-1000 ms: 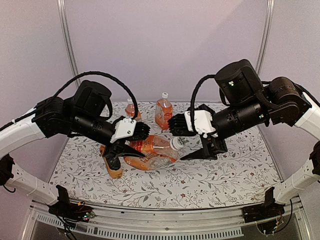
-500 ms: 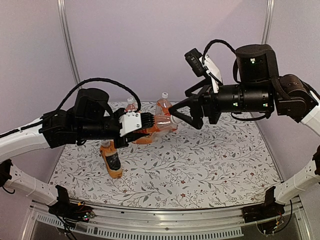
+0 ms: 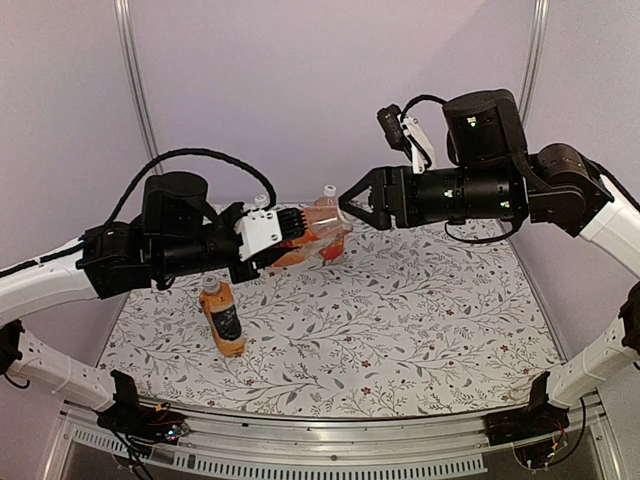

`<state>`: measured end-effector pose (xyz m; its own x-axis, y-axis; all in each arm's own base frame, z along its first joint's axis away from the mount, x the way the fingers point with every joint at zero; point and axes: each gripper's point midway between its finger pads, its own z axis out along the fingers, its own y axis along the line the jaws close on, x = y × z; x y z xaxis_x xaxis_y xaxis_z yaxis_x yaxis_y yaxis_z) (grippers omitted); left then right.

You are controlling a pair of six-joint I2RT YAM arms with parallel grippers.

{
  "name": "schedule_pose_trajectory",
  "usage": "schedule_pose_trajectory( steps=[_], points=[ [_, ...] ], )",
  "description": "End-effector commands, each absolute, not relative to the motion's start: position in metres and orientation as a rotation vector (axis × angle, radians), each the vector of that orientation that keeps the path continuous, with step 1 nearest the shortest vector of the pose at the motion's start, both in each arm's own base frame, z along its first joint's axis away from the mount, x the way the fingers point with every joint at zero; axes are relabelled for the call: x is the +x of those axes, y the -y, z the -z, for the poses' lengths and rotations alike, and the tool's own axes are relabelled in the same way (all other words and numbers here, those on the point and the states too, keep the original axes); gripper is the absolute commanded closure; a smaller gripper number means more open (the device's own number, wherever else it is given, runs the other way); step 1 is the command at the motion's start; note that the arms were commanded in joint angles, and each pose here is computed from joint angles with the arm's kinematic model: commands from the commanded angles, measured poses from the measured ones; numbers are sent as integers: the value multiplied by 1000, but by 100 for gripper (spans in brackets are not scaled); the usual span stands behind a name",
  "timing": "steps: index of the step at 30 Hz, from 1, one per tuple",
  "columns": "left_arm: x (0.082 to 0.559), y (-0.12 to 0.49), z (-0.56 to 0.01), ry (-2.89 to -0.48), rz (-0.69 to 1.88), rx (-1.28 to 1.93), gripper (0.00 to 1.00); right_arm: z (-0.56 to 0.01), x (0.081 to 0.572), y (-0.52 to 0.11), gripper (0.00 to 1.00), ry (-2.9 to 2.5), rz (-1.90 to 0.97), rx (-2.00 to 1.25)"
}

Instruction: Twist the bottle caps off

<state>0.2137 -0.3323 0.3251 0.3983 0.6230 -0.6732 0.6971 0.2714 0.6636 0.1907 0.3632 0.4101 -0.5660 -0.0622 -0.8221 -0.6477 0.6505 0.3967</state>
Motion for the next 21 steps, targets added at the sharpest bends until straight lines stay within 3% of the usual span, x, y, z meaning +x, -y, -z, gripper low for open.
schedule_pose_trajectory(
  steps=[1, 6, 11, 14, 21],
  points=[
    [211, 332, -333, -1250, 68, 1384, 100, -400, 194, -368, 36, -2106, -911, -536],
    [211, 332, -333, -1252, 71, 1383, 100, -397, 194, -374, 59, -2121, -913, -560],
    [209, 331, -333, -1249, 81, 1388, 100, -395, 192, -374, 100, -2114, -899, -602],
    [198, 332, -324, -1262, 137, 1444, 100, -390, 176, -381, 100, -2092, -926, -768],
    [132, 327, -284, -1327, 459, 1773, 100, -348, 104, -365, 100, -1688, -636, -1598]
  ],
)
